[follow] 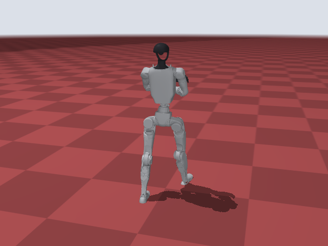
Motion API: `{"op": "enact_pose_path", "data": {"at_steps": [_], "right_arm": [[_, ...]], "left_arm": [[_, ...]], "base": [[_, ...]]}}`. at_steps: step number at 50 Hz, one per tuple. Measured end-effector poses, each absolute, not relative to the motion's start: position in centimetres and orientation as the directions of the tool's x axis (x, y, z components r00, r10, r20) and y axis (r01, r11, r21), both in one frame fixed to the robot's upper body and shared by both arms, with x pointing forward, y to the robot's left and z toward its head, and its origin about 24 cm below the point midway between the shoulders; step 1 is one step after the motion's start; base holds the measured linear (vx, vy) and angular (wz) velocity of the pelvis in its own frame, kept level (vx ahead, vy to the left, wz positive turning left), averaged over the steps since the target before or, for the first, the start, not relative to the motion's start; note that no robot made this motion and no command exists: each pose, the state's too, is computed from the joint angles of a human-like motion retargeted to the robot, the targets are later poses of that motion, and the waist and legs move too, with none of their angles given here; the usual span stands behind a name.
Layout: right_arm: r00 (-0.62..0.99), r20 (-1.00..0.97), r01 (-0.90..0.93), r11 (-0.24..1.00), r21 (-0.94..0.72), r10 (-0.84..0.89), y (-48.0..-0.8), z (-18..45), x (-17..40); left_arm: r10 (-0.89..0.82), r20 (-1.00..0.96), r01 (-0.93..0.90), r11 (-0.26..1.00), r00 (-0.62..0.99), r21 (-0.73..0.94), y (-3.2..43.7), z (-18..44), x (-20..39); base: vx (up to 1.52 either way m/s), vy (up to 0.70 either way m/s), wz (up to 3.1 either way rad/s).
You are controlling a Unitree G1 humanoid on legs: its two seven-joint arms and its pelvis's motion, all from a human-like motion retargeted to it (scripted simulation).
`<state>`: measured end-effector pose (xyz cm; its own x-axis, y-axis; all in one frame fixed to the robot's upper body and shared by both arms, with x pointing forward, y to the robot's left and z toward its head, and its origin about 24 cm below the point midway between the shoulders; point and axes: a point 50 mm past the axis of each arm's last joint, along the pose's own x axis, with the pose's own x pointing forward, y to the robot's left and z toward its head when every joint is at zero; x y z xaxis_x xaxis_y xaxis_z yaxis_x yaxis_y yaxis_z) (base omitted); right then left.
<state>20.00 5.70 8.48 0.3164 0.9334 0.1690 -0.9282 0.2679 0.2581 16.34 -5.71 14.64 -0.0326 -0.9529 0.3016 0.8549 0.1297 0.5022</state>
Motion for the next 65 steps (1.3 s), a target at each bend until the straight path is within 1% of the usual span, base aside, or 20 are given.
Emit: {"op": "enact_pose_path", "data": {"at_steps": [8,13,20,30,40,47,53,65], "right_arm": [[0.317,0.144,-0.914,0.261,0.31,0.938,5.2,7.9,20.1],[0.305,0.134,-0.905,0.243,0.349,0.943,4.8,7.5,19.8],[0.285,0.15,-0.914,0.221,0.34,0.947,5.4,7.9,19.6],[0.314,0.152,-0.915,0.257,0.31,0.937,5.4,8.0,20.0],[0.306,0.184,-0.928,0.25,0.277,0.934,5.5,8.8,20.4],[0.32,0.188,-0.924,0.262,0.278,0.928,5.6,8.9,20.6],[0.307,0.197,-0.928,0.247,0.281,0.931,5.7,8.7,20.3],[0.317,0.185,-0.928,0.264,0.263,0.93,5.2,9.2,20.8]], "left_arm": [[-0.957,0.291,0.85,0.148,-0.007,0.505,-6.0,14.7,16.8],[-0.963,0.268,0.849,0.131,-0.013,0.511,-6.0,14.3,16.7],[-0.97,0.242,0.839,0.103,-0.036,0.534,-5.6,14.3,16.8],[-0.958,0.286,0.859,0.147,0.001,0.49,-5.6,15.1,17.3],[-0.949,0.312,0.841,0.137,-0.04,0.524,-5.5,15.7,17.0],[-0.955,0.291,0.835,0.119,-0.052,0.538,-5.4,15.7,17.1],[-0.96,0.273,0.842,0.097,-0.061,0.531,-5.2,15.2,16.8],[-0.962,0.274,0.814,0.158,-0.002,0.559,-5.2,15.3,17.2]], "base": [[0.66,-0.27,0.35],[0.57,-0.3,0.15],[0.46,-0.21,-0.26],[0.46,-0.07,-0.76],[0.51,0.05,-0.59],[0.6,0.16,-0.45],[0.64,0.23,-0.11],[0.5,0.19,0.14]]}}
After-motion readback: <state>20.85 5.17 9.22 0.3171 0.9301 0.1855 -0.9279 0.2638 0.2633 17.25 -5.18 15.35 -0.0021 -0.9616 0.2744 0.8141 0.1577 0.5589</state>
